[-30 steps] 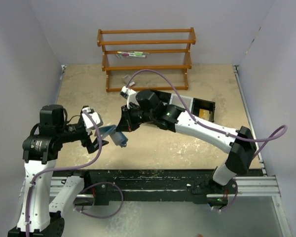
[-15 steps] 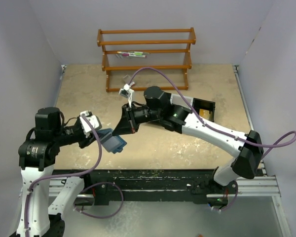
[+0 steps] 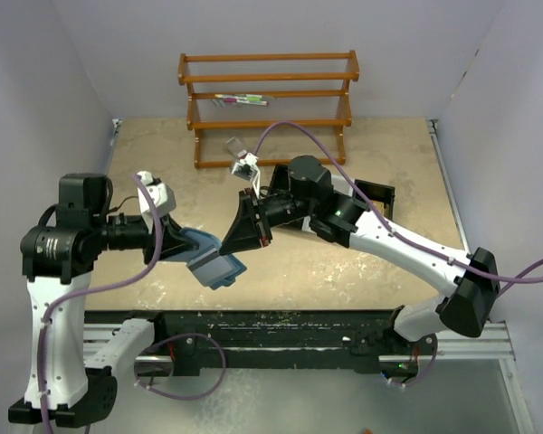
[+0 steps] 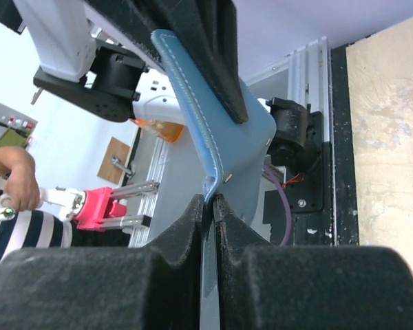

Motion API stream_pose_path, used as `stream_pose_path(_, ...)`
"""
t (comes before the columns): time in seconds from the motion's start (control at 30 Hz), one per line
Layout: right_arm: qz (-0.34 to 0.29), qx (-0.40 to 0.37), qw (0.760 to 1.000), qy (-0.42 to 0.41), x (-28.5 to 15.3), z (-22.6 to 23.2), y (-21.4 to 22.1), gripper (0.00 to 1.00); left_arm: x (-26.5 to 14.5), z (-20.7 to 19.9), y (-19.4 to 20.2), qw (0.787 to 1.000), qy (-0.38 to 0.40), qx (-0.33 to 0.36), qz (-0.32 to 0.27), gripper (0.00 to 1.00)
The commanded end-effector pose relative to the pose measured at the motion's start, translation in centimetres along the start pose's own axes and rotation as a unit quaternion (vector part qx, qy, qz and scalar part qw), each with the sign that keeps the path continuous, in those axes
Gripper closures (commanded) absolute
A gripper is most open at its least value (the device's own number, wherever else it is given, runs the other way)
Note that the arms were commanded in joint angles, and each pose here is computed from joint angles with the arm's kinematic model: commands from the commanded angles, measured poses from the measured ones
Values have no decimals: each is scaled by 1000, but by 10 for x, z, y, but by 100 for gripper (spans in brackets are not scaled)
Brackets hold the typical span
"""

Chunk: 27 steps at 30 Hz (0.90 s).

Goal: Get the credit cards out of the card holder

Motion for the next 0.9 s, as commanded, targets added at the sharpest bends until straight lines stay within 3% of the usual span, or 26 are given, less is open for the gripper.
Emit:
stream_pose_path(0.0,-14,-39,998,-47,-8,23,-12,86,1,-29,-28,991,108,-73,-33,97)
stream_pose_path(0.27,-11,-47,998,-47,-13,26,-23,47,7,-24,-41,976,160,-147,-17,97)
stream_pose_path(0.6,22,-77,997,13,-19,5,-36,30,4,-32,-44,976,168,-133,-26,97)
stream_pose_path(0.87,22,-93,995,-2,-7,-1,-53,33,3,-35,-46,975,173,-134,-27,98)
Point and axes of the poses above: each gripper's point midway between its finger pads, its own x axis out along the fingers, its own z axis along the line the jaws close on, y = z × x, the point moved 2 cm from there along -x, back along the fingers, and after that the axes turned 14 degrees about -x, right-handed, at the moved point
